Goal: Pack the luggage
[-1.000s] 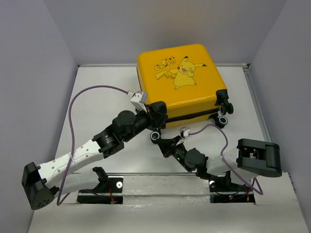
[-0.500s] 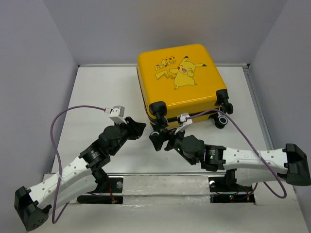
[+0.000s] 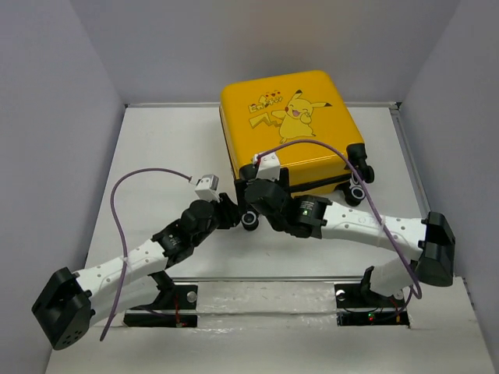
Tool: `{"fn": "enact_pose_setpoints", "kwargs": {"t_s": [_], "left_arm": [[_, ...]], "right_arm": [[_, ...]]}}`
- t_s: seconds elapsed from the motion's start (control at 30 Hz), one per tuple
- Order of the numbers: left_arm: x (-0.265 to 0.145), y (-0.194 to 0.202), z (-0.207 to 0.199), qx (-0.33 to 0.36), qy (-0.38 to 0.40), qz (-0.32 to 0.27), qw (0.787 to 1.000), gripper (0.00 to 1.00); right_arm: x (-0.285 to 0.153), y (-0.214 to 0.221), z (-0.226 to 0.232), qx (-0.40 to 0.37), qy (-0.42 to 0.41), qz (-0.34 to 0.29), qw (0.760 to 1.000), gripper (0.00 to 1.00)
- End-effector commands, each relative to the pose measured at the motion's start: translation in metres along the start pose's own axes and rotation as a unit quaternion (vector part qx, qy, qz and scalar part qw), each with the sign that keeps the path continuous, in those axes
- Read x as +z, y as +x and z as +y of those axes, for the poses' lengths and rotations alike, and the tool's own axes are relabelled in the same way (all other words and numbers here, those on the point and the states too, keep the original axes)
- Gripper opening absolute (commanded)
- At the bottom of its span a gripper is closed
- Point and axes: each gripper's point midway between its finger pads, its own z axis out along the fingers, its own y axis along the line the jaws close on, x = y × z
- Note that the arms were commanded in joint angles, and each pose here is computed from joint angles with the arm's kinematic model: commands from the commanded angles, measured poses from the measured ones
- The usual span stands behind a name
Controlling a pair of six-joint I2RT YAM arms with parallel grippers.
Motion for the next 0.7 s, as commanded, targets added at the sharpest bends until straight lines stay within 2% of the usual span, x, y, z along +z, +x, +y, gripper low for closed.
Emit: {"fn": "enact_pose_setpoints", "kwargs": {"t_s": [0.0, 0.1, 0.13, 0.23, 0.27, 0.33, 0.37, 0.47, 0.5, 0.53, 0.57, 0.67], "left_arm": [[0.009, -0.016, -0.023, -0.009, 0.050, -0.034, 0.998, 0.46], [0.014, -0.014, -0.026, -0.004, 0.061, -0.034, 0.998, 0.46], [0.016, -0.016, -0.029, -0.003, 0.067, -0.039, 0.997, 0.46], [0.022, -0.014, -0.030, 0.004, 0.069, -0.035, 0.997, 0.46], [0.025, -0.012, -0.032, 0.005, 0.072, -0.032, 0.997, 0.46], [0.027, -0.015, -0.037, 0.006, 0.081, -0.036, 0.996, 0.46], [0.029, -0.010, -0.037, 0.008, 0.084, -0.029, 0.996, 0.47], [0.031, -0.010, -0.042, 0.009, 0.099, -0.032, 0.995, 0.47], [0.033, -0.006, -0.042, 0.011, 0.103, -0.025, 0.994, 0.47], [0.034, -0.004, -0.043, 0.011, 0.109, -0.023, 0.994, 0.47], [0.034, -0.003, -0.046, 0.012, 0.119, -0.023, 0.993, 0.48], [0.037, -0.003, -0.049, 0.017, 0.127, -0.027, 0.991, 0.49]], "right_arm": [[0.013, 0.001, -0.014, -0.050, 0.018, 0.037, 0.998, 0.98], [0.026, 0.008, -0.018, -0.060, 0.030, 0.051, 0.996, 0.92], [0.031, 0.006, -0.022, -0.060, 0.039, 0.050, 0.996, 0.83], [0.037, 0.007, -0.024, -0.077, 0.053, 0.049, 0.994, 0.69], [0.039, 0.004, -0.027, -0.084, 0.058, 0.048, 0.994, 0.60], [0.041, 0.009, -0.029, -0.100, 0.064, 0.060, 0.991, 0.56], [0.041, 0.007, -0.030, -0.104, 0.067, 0.060, 0.991, 0.45], [0.039, 0.008, -0.035, -0.112, 0.076, 0.063, 0.989, 0.28], [0.038, 0.008, -0.036, -0.113, 0.076, 0.063, 0.989, 0.16], [0.037, 0.007, -0.036, -0.114, 0.075, 0.063, 0.989, 0.11], [0.036, 0.006, -0.036, -0.115, 0.071, 0.063, 0.989, 0.07], [0.036, 0.004, -0.030, -0.112, 0.060, 0.064, 0.990, 0.07]]}}
